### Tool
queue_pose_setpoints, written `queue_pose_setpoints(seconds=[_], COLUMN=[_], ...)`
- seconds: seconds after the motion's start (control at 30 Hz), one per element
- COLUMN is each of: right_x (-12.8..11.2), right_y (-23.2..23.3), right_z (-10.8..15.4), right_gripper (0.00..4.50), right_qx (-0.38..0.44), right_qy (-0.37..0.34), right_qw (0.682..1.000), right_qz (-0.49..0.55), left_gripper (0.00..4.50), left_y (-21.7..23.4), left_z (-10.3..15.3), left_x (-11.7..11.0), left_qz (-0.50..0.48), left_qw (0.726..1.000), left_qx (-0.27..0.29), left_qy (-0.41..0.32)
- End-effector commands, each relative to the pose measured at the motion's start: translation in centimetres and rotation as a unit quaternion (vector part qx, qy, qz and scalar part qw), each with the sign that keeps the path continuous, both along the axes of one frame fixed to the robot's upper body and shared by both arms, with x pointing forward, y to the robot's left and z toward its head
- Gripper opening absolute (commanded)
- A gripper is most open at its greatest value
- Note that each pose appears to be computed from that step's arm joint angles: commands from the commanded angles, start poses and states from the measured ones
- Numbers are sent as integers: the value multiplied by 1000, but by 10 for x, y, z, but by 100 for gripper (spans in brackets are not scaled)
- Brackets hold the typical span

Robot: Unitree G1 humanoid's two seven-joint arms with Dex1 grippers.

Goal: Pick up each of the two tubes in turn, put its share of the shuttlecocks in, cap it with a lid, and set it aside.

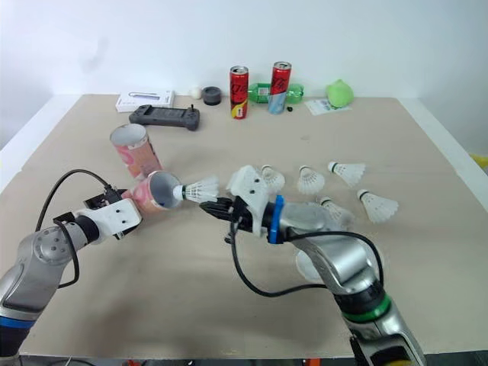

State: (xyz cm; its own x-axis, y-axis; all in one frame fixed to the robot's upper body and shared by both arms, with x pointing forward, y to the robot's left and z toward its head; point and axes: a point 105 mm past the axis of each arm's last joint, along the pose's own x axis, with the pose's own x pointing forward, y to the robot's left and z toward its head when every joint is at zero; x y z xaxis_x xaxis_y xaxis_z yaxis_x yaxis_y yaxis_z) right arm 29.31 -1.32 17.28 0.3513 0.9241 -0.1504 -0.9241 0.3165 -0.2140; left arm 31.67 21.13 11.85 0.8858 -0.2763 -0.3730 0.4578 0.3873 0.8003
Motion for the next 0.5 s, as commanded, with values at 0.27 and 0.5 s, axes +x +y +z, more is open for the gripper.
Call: queue_pose_setpoints(seconds=[0.27, 0.5], right_x=[-9, -7], right_y=[43, 2], right_z=[48, 37], right_gripper=[76, 405], right_qx=[120, 146], right_qy=[-32, -9], right_qw=[991, 989], right_qz=[57, -25], left_gripper=[356, 356], left_y=[-7, -3], left_z=[-23, -24], left_x=[-11, -10], left_qz=[-4, 1], left_qw=[999, 999], left_qx=[-13, -15], left_qy=[37, 37])
